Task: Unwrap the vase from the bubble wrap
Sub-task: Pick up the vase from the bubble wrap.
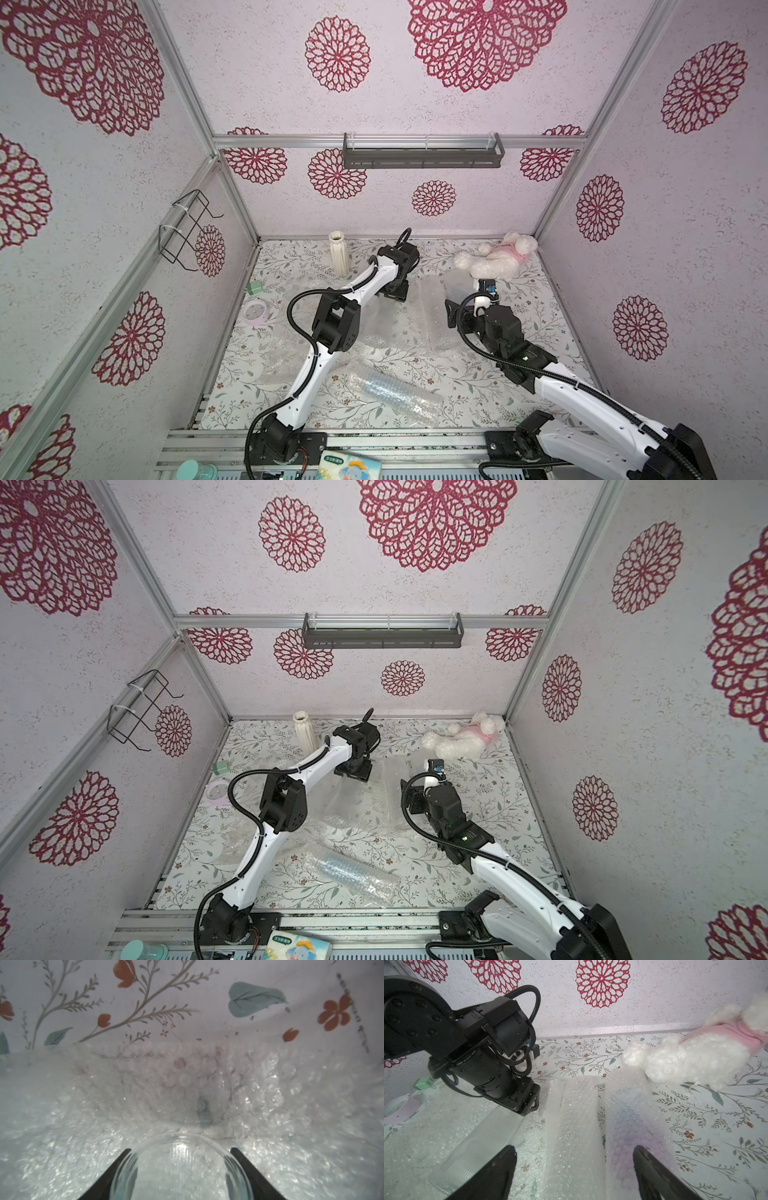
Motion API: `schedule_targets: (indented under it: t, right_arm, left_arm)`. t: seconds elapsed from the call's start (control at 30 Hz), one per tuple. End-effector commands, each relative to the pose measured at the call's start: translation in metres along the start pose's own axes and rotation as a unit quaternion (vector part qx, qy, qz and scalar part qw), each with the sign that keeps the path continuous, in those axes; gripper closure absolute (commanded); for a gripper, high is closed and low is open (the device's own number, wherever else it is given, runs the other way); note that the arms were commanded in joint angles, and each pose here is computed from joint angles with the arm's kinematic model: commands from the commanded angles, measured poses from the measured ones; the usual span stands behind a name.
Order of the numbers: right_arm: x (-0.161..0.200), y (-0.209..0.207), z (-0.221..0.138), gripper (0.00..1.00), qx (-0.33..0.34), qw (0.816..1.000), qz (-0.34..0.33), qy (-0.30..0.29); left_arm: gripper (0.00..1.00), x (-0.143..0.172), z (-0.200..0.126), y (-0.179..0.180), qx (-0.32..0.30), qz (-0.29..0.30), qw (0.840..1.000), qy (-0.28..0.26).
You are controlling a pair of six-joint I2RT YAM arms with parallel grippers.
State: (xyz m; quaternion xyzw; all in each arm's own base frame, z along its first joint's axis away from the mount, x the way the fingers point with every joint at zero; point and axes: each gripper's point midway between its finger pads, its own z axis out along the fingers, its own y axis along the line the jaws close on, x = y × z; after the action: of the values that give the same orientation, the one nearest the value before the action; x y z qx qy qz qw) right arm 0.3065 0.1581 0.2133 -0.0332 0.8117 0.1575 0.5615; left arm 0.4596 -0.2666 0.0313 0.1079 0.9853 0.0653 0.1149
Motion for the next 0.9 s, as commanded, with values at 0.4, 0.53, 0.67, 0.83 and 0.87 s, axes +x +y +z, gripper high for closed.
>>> schedule_targets:
  t: [0.4,0.53,0.67,0.83,0.87]
  right_arm:
    - [-0.022,-0.004,-0.011,0.10,0.008,0.999,0.005,-0.033]
    - [-0.023,-0.003,-0.012,0.11,0.008,0.999,0.004,-0.036]
    - [-0.023,-0.002,-0.011,0.10,0.004,0.999,0.005,-0.040]
    - [-0.022,-0.001,-0.010,0.11,0.000,0.999,0.007,-0.042]
    - [-0.022,-0.001,-0.009,0.11,0.000,0.999,0.007,-0.041]
  left_arm:
    - [0.38,-0.053,-0.144,0.042,0.014,-0.051,0.979,-0.196]
    - [0.39,-0.051,-0.169,0.047,0.033,-0.063,0.968,-0.239]
    - [0.39,-0.039,-0.189,0.054,0.054,-0.074,0.957,-0.274]
    - [0.38,-0.020,-0.186,0.057,0.059,-0.073,0.958,-0.273]
    - [0.38,-0.017,-0.184,0.057,0.059,-0.072,0.958,-0.272]
